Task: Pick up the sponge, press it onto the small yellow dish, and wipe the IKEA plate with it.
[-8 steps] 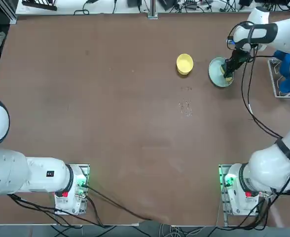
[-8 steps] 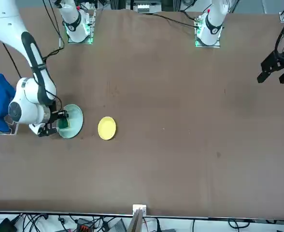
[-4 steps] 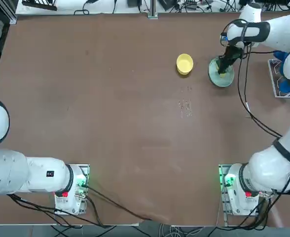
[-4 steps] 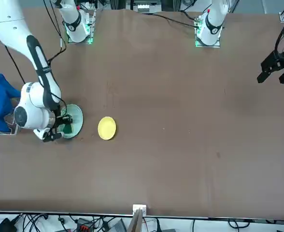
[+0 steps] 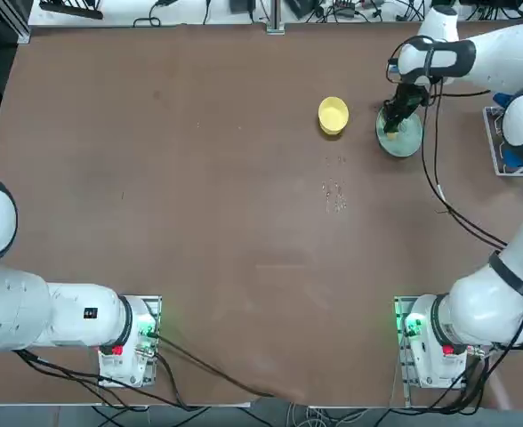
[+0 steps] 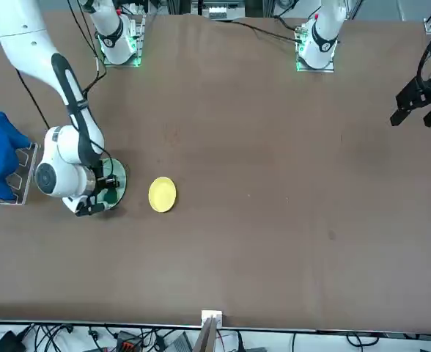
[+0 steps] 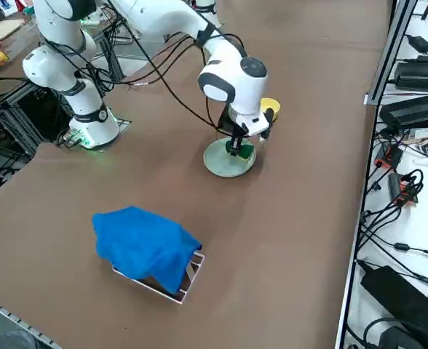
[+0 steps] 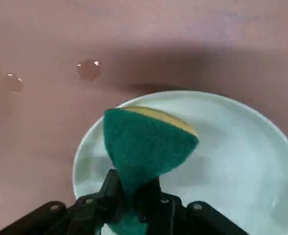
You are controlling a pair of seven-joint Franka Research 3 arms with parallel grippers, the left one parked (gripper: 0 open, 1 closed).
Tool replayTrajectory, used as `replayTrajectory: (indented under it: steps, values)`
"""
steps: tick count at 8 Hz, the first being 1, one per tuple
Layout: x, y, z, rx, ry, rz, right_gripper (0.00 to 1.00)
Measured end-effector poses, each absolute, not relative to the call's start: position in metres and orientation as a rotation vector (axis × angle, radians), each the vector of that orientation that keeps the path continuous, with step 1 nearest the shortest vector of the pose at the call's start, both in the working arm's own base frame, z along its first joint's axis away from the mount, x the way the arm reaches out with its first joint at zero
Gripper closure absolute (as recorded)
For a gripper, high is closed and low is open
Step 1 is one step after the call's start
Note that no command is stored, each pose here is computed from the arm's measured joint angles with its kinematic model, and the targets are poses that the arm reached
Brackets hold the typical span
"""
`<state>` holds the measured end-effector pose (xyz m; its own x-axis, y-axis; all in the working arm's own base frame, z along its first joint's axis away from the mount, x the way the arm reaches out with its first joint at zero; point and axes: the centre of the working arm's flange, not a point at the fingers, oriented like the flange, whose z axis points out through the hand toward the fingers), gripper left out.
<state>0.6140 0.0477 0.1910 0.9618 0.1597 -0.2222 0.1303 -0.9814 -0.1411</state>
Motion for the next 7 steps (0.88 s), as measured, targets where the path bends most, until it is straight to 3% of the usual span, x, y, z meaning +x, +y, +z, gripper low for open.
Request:
replayTrajectory:
  steps: [7]
  values:
    - [0.583, 0.049, 0.188, -2.984, -0.194, 0.43, 0.84]
